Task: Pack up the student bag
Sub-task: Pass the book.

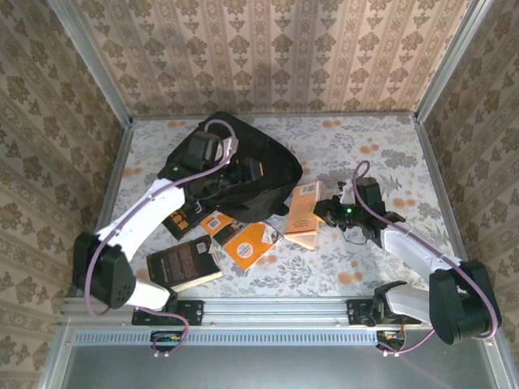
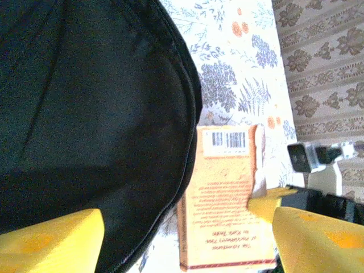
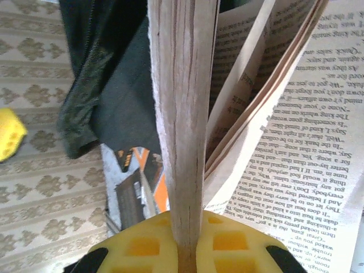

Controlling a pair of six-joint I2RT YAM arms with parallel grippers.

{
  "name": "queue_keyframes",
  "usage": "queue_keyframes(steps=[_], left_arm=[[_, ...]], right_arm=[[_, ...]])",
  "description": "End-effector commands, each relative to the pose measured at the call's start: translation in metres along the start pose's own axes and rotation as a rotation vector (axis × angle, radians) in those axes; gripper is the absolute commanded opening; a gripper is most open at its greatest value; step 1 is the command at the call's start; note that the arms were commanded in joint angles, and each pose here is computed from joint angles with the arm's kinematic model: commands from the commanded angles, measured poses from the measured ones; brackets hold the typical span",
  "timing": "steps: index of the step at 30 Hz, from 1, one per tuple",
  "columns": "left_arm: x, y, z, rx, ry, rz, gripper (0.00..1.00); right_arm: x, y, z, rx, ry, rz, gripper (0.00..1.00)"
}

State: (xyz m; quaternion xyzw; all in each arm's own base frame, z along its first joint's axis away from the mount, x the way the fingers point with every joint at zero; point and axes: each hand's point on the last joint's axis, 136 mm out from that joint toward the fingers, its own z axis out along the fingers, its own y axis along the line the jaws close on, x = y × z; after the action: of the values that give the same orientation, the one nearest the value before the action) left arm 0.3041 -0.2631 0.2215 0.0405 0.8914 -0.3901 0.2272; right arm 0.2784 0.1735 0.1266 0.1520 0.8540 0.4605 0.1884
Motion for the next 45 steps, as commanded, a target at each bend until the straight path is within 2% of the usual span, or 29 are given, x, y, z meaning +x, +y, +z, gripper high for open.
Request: queue_keyframes(steps=[1,6,11,17,21,23,30,40,41,43,44,45], left_arm=[[0.028,0.007,0.005,0.014,0.04,-0.039,0.83],[0.07,0.001,0.03,0.126,0.123,-0.124,0.85],[0.1,0.01,0.055,0.165,0.159,-0.202,0.93],[0.126,-0.004,0.088,0.255,0.21,-0.241,0.92],[0.127,-0.013,0.102,0.322,0.198,-0.284,0.89],[0.122,-0.016,0.102,0.36,0.172,-0.307,0.83],[0.107,-0.037,0.093,0.456,0.124,-0.303,0.52],[0.098,-0.051,0.073,0.484,0.084,-0.254,0.12],[0.096,-0.053,0.07,0.487,0.076,-0.246,0.08],[0.091,-0.058,0.063,0.493,0.056,-0.229,0.0],[0.088,-0.06,0.059,0.494,0.043,-0.221,0.0],[0.084,-0.062,0.054,0.493,0.027,-0.212,0.0]], right_arm=[[0.009,0.026,-0.007,-0.143,0.041,-0.005,0.0],[0.017,0.037,-0.009,-0.255,0.055,0.022,0.0],[0.031,0.04,-0.009,-0.293,0.069,0.004,0.0],[0.044,0.047,-0.008,-0.341,0.084,-0.009,0.0],[0.047,0.05,-0.01,-0.364,0.075,-0.004,0.0],[0.048,0.05,-0.011,-0.368,0.075,-0.001,0.0],[0.053,0.041,-0.01,-0.342,0.077,-0.002,0.0],[0.051,0.019,-0.008,-0.205,0.043,-0.037,0.01],[0.051,0.017,-0.009,-0.192,0.038,-0.043,0.09],[0.049,0.017,-0.011,-0.177,0.021,-0.057,0.34],[0.047,0.017,-0.012,-0.171,0.008,-0.06,0.48],[0.045,0.017,-0.014,-0.16,-0.004,-0.056,0.59]])
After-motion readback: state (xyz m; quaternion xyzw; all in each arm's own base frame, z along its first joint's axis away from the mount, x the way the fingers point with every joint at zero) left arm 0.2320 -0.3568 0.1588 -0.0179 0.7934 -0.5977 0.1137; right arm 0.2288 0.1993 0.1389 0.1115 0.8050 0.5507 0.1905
